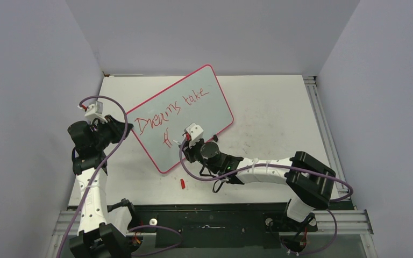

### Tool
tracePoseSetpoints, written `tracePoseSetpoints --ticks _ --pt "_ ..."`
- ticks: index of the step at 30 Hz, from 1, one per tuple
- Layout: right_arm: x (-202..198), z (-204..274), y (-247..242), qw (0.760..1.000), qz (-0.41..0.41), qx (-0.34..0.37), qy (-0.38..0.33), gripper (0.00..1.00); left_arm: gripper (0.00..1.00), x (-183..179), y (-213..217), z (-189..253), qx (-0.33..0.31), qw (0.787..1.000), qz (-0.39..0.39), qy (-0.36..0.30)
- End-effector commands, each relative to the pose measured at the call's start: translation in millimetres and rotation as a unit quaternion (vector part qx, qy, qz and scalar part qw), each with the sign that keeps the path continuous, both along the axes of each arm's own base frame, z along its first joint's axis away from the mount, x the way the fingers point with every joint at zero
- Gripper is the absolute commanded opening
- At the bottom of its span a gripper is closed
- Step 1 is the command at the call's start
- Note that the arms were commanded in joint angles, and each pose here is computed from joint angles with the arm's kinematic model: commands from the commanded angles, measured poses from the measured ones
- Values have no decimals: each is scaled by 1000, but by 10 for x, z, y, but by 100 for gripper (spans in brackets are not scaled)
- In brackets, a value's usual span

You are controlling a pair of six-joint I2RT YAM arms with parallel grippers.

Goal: Write a sentence on the whiteboard

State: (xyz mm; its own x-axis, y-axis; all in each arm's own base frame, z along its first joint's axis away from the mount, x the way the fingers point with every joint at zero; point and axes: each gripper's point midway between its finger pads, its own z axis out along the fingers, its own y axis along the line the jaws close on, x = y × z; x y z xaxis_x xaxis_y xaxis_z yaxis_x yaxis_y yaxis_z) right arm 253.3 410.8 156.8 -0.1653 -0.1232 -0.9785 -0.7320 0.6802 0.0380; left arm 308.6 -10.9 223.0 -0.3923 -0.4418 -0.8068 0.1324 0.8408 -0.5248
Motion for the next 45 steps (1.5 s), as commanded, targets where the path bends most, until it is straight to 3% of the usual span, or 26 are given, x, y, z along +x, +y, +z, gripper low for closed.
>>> tracePoseSetpoints --ticks 1,35,45 --pt "84 438 139 998 -5 45 -36 5 13 8 -81 127 2 999 -23 -28" --pt "86 -40 -11 1000 -28 7 0 5 13 -1 -87 136 2 999 -24 -29" --pt "43 113 -27 999 -30 16 -10 5 13 -4 -88 142 2 999 -23 -31"
